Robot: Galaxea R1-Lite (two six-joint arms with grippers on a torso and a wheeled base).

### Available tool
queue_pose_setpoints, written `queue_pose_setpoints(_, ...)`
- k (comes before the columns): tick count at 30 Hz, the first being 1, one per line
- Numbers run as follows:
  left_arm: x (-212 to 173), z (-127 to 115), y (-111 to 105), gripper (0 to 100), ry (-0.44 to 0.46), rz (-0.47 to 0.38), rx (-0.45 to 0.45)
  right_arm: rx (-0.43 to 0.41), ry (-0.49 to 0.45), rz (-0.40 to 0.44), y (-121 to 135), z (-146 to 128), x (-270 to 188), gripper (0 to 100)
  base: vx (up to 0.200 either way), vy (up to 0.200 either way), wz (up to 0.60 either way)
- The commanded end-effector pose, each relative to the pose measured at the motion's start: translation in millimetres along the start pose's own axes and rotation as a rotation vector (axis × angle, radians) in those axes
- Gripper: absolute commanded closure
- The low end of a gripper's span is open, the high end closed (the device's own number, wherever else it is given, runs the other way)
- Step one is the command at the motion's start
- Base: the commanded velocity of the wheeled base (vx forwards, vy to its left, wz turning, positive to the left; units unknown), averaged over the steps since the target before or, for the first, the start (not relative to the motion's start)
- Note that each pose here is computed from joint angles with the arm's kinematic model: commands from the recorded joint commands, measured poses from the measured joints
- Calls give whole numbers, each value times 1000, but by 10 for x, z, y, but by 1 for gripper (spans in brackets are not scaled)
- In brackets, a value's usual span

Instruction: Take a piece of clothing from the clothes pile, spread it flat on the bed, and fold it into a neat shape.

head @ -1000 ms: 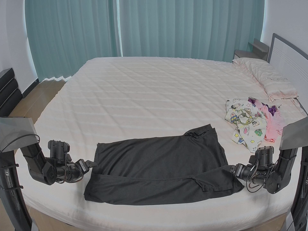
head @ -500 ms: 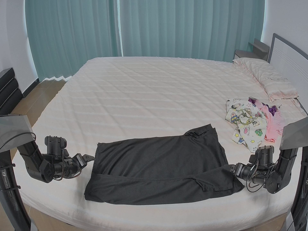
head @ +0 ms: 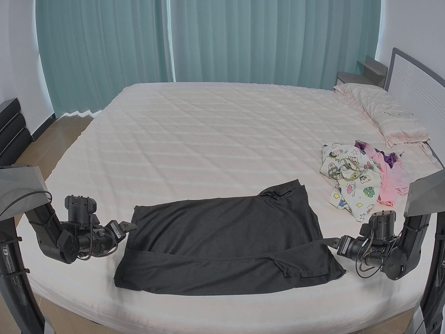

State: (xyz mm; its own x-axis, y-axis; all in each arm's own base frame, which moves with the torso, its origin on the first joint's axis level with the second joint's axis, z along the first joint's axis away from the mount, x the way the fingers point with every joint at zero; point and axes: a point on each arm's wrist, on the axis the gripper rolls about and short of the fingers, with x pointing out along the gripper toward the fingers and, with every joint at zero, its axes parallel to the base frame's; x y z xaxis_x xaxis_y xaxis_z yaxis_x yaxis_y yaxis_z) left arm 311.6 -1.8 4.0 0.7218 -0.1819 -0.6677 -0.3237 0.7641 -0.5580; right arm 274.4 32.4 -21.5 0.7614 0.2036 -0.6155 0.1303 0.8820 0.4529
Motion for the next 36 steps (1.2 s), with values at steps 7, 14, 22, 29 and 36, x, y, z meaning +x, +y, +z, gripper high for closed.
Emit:
queue_pose_setpoints(7,0,68,-29,0,-24,-15,-46,-9,5,6,38,-23,3,0,114,0,0)
queue_pose_setpoints(14,20,67,-23,0,-22,-13,-43,-12,7,9,51,-30,-14,0,143,0,0)
queue_pose_setpoints(22,73,118,-63,0,-40,-24,-39,-18,8,15,77,-38,-30,0,0,0,0)
queue_pose_setpoints(29,408,211,-57,0,-89,14,-32,-19,0,19,90,-21,-54,0,0,0,0)
queue_pose_setpoints(36,670,297,-51,0,-129,26,-28,-19,0,21,90,-21,-54,0,0,0,0)
